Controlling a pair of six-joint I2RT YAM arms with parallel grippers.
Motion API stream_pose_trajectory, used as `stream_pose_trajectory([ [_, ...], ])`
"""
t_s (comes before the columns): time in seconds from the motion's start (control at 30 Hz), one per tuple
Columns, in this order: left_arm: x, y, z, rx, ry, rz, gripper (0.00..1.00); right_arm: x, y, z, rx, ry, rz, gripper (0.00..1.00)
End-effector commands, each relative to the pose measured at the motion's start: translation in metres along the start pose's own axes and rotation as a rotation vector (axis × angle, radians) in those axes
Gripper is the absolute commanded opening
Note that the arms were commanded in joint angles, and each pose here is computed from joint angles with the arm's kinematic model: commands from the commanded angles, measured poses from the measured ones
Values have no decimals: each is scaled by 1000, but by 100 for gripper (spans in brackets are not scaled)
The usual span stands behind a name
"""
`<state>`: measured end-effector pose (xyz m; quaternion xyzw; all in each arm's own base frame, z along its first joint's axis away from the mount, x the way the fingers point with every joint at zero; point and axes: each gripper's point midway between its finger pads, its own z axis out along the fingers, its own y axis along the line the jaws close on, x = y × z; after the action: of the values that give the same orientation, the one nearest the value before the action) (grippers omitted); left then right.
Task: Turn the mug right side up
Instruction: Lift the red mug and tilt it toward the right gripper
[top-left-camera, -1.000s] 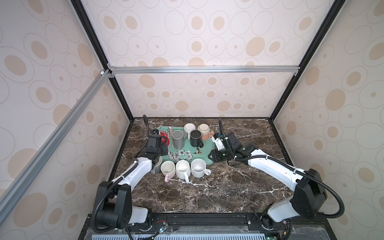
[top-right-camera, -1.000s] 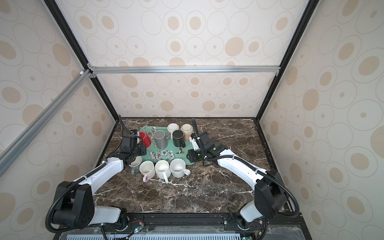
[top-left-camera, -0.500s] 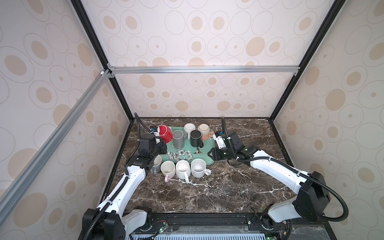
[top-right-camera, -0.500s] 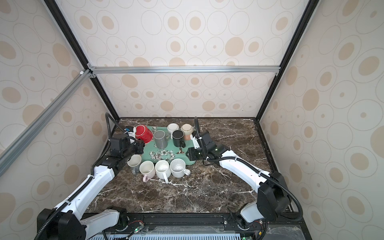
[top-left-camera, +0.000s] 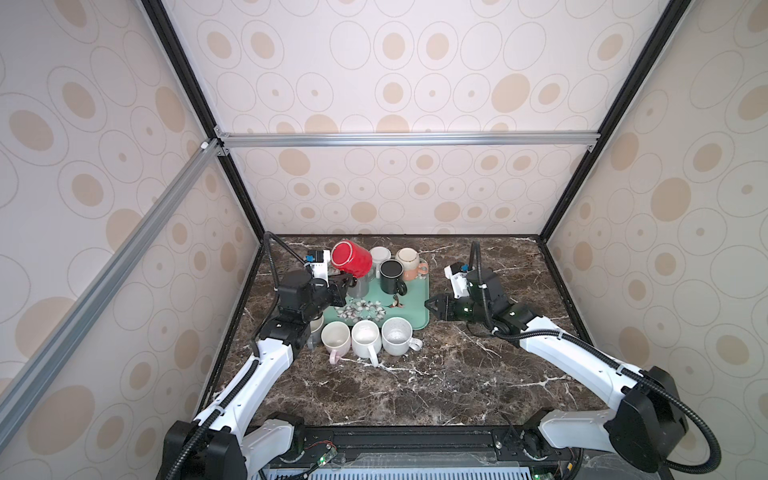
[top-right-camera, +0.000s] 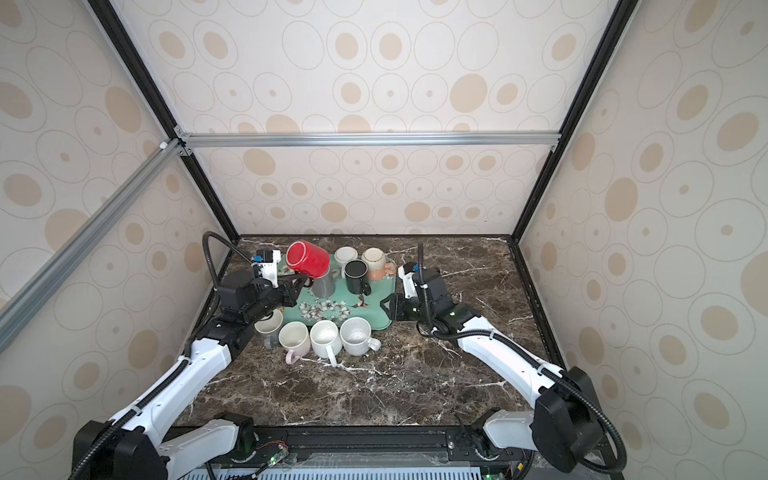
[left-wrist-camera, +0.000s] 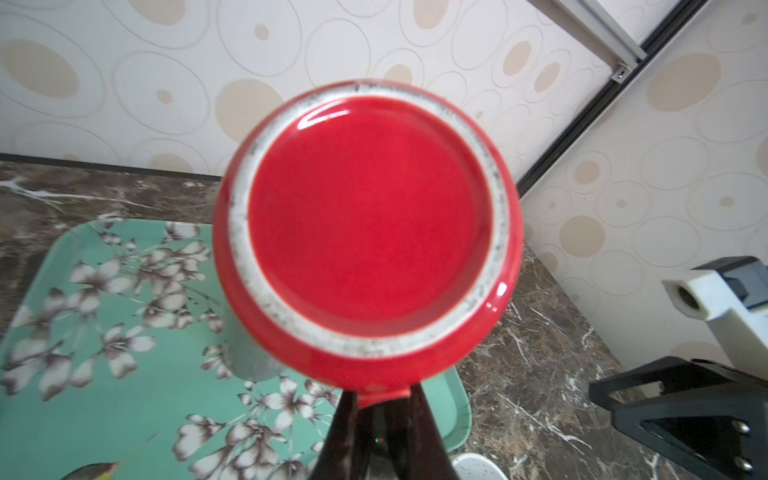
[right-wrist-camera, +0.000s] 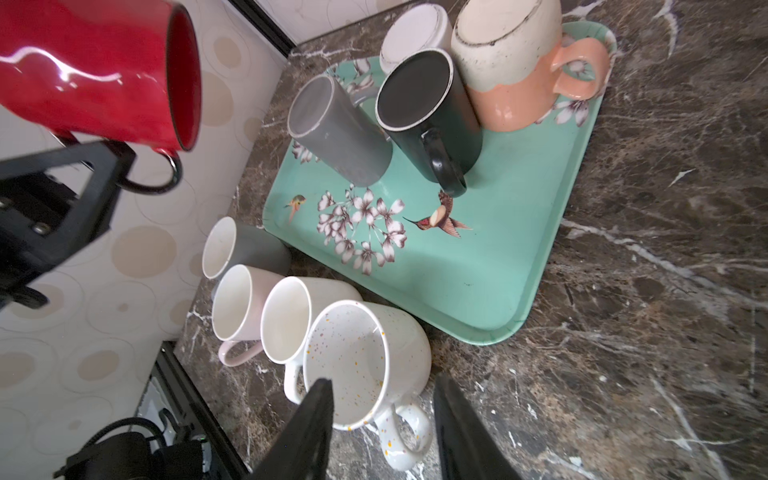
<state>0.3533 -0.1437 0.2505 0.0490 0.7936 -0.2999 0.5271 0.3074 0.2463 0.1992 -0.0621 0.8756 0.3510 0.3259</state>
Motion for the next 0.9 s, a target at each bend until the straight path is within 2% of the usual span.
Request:
stream_pose_trajectory([
  [0.0, -37, -48, -2, 170, -142, 17, 0, -20, 21, -11, -120, -90, 13, 44],
  [0.27, -16, -112, 20, 349, -107, 27, 0, -35, 44, -29, -248, -158, -28, 45],
  [0.43, -17, -142, 25, 465, -93, 48, 0, -45, 60, -45, -380, -202, -28, 48],
  [0.6, -25, -162, 20, 585, -118, 23, 0, -56, 65, -58, -491, -238, 13, 53],
  [0.87, -25, -176, 11, 684, -112, 18, 0, -68, 64, -63, -579, -270, 87, 57],
])
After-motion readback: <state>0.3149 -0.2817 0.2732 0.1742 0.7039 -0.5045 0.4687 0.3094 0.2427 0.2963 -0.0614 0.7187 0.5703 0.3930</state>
